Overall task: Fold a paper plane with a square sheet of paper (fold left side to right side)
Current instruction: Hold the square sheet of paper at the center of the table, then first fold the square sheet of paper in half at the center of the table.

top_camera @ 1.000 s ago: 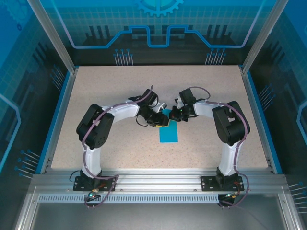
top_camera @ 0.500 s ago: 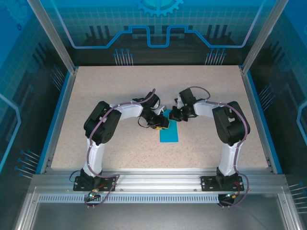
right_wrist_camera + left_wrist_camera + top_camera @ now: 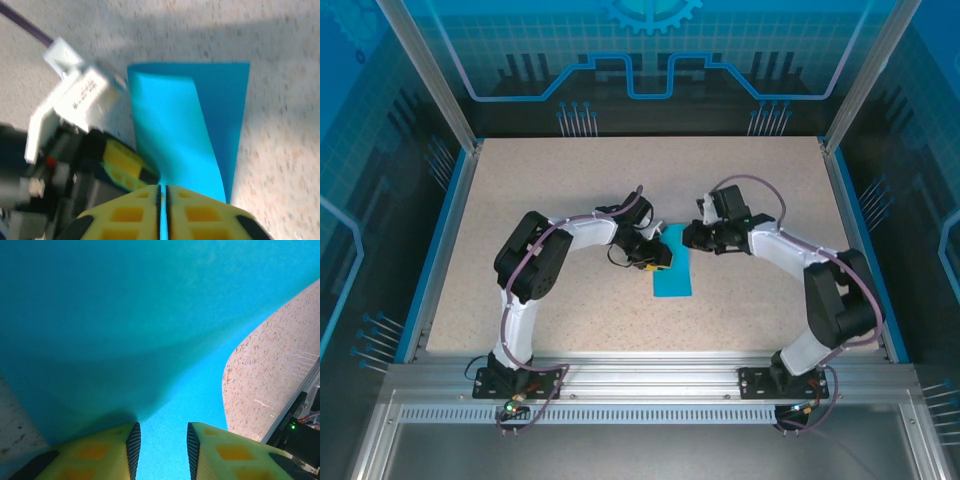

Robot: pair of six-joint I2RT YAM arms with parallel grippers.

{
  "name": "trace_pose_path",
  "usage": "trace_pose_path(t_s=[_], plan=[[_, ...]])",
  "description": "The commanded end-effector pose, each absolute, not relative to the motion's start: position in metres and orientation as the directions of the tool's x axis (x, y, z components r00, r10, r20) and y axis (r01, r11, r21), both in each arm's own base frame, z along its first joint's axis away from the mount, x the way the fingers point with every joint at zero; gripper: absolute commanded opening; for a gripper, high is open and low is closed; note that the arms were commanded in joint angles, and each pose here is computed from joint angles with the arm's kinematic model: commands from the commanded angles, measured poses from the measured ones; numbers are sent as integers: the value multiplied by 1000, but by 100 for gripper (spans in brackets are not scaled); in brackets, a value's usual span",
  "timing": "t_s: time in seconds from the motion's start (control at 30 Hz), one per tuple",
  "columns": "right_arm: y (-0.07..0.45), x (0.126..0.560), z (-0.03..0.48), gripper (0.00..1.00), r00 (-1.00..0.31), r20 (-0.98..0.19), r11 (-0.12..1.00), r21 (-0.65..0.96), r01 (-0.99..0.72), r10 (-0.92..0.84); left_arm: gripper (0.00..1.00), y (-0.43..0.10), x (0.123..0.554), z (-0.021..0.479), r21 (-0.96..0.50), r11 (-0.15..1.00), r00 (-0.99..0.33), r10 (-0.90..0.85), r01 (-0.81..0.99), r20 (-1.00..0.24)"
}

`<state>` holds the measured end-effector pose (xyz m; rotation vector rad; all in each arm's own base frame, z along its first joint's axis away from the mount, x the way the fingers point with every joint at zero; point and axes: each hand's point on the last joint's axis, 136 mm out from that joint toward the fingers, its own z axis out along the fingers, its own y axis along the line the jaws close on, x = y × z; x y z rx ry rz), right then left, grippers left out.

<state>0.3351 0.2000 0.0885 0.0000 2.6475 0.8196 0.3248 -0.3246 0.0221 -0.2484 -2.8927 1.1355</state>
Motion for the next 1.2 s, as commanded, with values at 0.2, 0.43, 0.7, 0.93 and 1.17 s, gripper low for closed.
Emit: trace_pose_path(t_s=[0.2, 0.43, 0.7, 0.93, 1.17], plan=[[209, 259, 42, 1, -990, -132, 813, 581, -32, 55, 34, -312, 314, 7, -621, 777, -991, 133, 100, 7], [212, 253, 20, 1, -998, -62, 839, 545, -11, 27, 34, -314, 318, 15, -628, 770, -991, 135, 112, -11], [197, 240, -4, 1, -998, 48, 892, 449, 50, 32, 35, -319, 325, 29, -645, 753, -990, 135, 130, -41], [184, 231, -16, 0, -994, 102, 919, 386, 75, 38, 35, -321, 342, 37, -654, 740, -988, 122, 157, -99], [176, 230, -17, 0, -994, 103, 930, 359, 79, 45, 34, -323, 355, 35, -657, 731, -983, 129, 184, -131]])
